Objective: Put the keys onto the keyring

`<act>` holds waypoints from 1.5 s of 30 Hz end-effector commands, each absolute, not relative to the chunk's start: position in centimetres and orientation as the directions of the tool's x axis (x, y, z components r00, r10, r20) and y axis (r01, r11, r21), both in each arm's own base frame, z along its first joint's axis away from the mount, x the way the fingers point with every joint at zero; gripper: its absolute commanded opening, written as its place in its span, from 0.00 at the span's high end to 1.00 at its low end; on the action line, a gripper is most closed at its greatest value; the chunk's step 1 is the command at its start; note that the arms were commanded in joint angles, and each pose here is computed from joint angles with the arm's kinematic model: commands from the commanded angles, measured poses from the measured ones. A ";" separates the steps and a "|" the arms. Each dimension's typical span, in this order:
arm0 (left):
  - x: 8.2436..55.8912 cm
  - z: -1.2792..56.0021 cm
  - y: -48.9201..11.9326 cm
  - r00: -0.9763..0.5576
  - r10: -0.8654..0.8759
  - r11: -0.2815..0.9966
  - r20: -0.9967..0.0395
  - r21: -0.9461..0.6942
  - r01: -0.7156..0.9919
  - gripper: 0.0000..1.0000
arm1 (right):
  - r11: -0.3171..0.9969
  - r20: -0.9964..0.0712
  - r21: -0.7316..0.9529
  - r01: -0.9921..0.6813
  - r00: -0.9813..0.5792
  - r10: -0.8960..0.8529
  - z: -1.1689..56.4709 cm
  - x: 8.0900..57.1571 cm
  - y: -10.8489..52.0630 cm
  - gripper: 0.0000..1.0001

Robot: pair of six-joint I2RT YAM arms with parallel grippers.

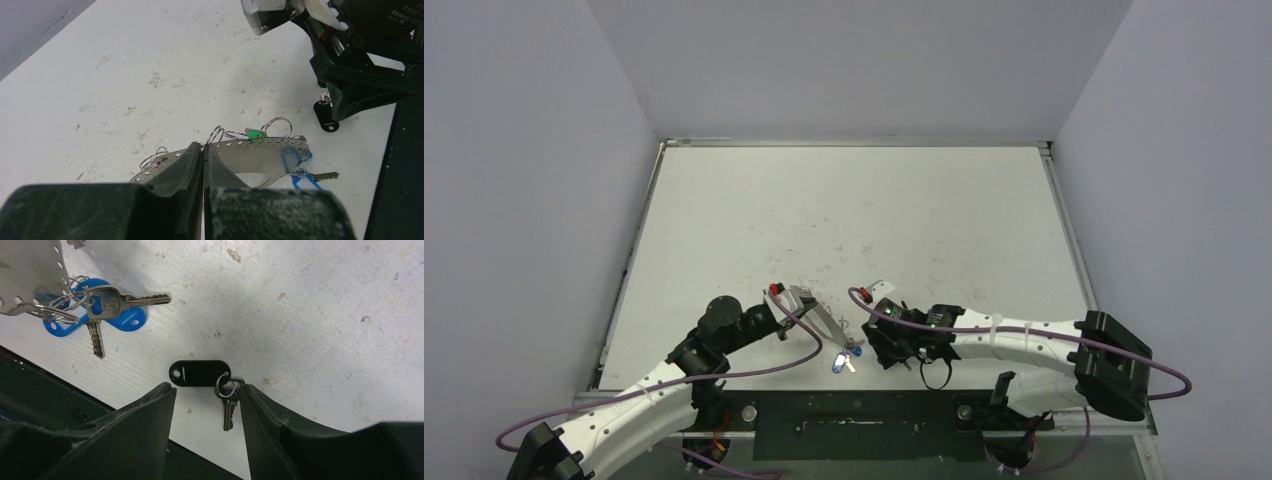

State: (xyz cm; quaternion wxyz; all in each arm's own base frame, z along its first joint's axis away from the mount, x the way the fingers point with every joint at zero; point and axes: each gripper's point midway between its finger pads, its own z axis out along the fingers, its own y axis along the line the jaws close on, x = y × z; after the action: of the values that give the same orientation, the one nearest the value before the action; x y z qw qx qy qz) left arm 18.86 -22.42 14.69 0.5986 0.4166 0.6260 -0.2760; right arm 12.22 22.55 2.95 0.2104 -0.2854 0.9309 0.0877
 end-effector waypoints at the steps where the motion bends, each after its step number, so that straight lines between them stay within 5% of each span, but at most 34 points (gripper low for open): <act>1: 19.0 16.6 -22.8 0.117 0.140 0.501 -0.983 0.172 0.848 1.00 | 0.833 -0.471 0.020 -0.553 -0.740 -0.480 3.8 12.6 21.6 0.50; 9: 19.0 16.6 -22.9 0.119 0.141 0.500 -0.983 0.175 0.848 1.00 | 0.856 -0.420 -0.015 -0.517 -0.774 -0.475 2.3 12.6 20.7 0.71; 20: 19.0 16.5 -22.9 0.118 0.141 0.500 -0.983 0.173 0.849 1.00 | 0.851 -0.393 -0.040 -0.524 -0.775 -0.495 1.6 13.0 20.8 0.68; 30: 19.0 16.6 -22.7 0.120 0.140 0.504 -0.983 0.174 0.846 1.00 | 0.847 -0.422 -0.047 -0.529 -0.759 -0.497 2.6 13.8 21.1 1.00; 45: 18.9 16.7 -22.6 0.116 0.141 0.507 -0.983 0.173 0.844 1.00 | 0.849 -0.537 -0.026 -0.528 -0.709 -0.458 7.3 15.5 21.1 1.00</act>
State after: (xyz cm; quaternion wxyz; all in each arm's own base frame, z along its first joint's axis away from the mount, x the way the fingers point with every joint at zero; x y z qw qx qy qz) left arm 18.74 -22.31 14.83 0.6024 0.4156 0.6228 -0.2766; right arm 14.13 20.77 4.98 0.2356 -0.2741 0.9308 0.0553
